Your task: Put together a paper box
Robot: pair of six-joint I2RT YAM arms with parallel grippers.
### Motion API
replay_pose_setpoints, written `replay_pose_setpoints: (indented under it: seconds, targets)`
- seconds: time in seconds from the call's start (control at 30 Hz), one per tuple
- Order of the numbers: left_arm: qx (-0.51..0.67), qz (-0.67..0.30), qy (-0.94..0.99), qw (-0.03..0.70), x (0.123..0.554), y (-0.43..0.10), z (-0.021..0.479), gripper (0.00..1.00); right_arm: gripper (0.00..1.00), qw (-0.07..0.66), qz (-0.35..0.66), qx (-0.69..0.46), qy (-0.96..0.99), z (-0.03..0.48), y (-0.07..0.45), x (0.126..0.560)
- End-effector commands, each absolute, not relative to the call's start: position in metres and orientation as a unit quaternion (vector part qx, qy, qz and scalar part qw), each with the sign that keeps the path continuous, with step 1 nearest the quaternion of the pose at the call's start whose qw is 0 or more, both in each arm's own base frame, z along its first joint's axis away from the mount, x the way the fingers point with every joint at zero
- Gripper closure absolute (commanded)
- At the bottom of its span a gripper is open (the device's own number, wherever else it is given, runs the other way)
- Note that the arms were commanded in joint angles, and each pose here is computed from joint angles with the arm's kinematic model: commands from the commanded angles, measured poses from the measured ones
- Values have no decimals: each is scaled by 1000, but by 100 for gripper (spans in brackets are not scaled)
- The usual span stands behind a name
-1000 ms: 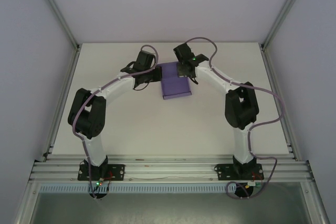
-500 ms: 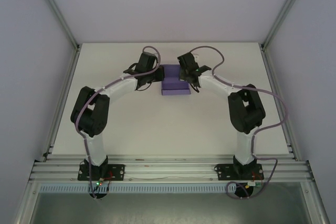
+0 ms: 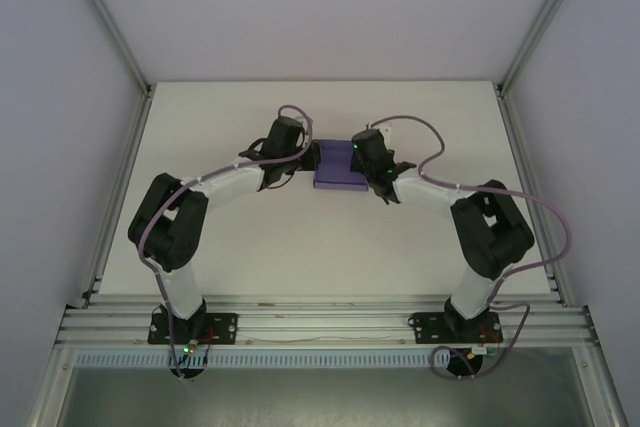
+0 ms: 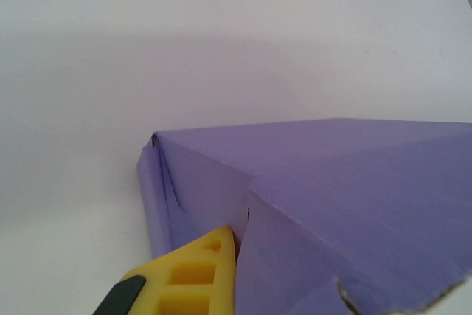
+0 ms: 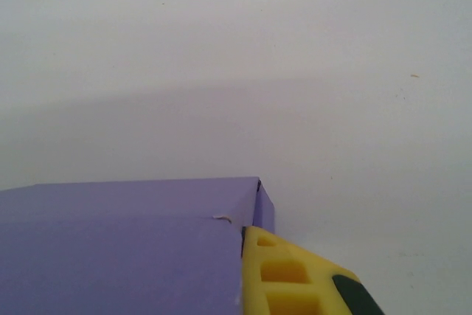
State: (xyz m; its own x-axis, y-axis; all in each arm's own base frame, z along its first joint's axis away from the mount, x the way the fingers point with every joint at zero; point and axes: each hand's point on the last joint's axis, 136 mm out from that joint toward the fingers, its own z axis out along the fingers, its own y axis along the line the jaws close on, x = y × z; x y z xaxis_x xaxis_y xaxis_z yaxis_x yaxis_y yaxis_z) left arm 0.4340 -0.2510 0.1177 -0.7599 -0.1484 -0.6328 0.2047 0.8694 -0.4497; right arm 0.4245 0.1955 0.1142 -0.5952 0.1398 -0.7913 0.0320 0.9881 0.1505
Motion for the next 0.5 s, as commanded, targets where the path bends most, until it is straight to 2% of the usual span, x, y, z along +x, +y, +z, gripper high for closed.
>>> replay_pose_setpoints:
  seconds: [0.0,0.47]
  targets:
    - [47,-275,922,268,391,-269,82,96,100,456,117,3,882,115,228,411]
    - [41,-241,934,259,372,-252,70,91,100,472,77,-73,875,92,230,385]
